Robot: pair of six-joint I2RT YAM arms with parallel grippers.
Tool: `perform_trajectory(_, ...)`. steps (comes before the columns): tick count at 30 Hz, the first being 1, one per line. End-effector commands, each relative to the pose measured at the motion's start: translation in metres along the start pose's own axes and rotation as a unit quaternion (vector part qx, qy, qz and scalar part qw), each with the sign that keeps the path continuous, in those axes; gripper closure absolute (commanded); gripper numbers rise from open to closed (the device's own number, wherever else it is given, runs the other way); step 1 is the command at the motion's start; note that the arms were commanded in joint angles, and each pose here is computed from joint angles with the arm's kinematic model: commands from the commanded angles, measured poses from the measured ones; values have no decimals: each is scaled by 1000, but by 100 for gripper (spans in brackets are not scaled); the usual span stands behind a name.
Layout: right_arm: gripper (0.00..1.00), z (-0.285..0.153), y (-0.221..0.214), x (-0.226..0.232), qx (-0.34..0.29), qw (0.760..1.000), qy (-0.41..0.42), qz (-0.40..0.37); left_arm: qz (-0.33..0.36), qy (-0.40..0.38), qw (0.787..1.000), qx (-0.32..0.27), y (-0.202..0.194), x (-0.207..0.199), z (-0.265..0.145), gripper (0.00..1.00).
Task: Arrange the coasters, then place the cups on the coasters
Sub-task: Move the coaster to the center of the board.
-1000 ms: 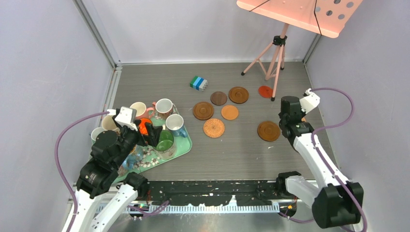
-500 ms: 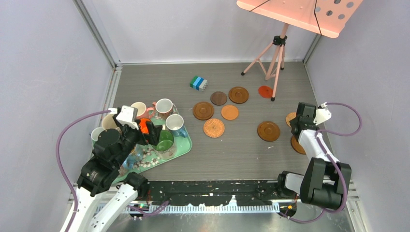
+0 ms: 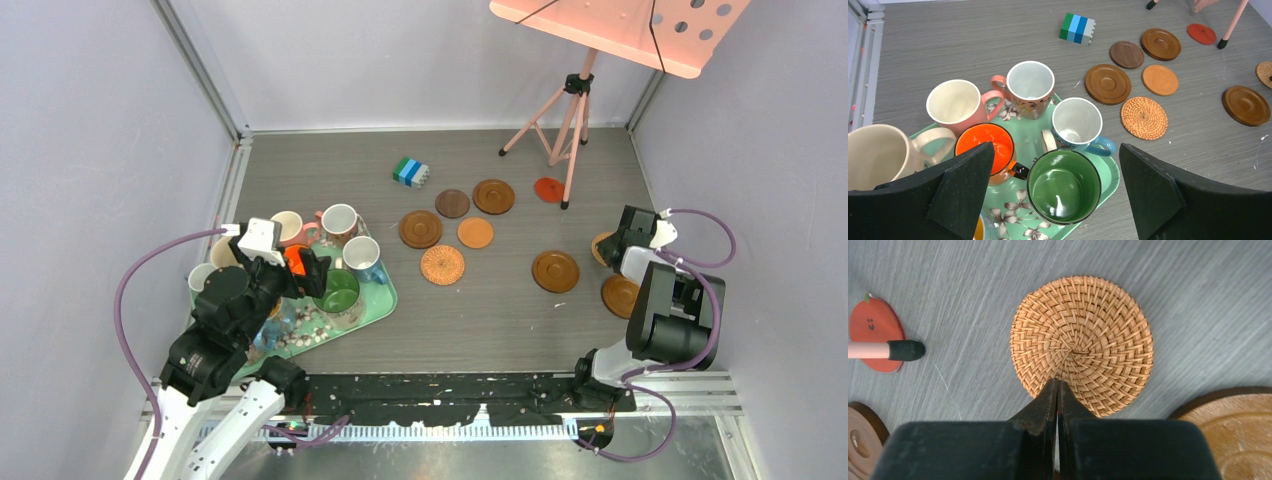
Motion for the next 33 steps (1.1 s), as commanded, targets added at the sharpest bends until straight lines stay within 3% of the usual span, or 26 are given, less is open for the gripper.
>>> perform_trajectory(1,95,6,13,16,-2,999,32,8,9,12,1000,-10,4,3,1,1)
perform_trajectory(10,95,9,6,24,35,998,59,9,9,15,1000,-15,5,4,0,1)
perform_trajectory(19,95,-47,48,35,-42,997,68,4,8,12,1000,-17,6,3,-2,1)
perform_trajectory(24,95,-70,46,12,-69,997,16,13,6,9,1000,-25,7,3,-6,1)
perform_trajectory(33,95,-92,18,-6,-49,997,55,-8,4,-4,1000,-27,8,1,-8,1)
Point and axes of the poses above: each gripper's point midway between its finger pads, its own z axis out along the fingers, its own x axis along the line the jaws close on, y = z × x, the point moved 7 cm from there along -z, back along the fingers
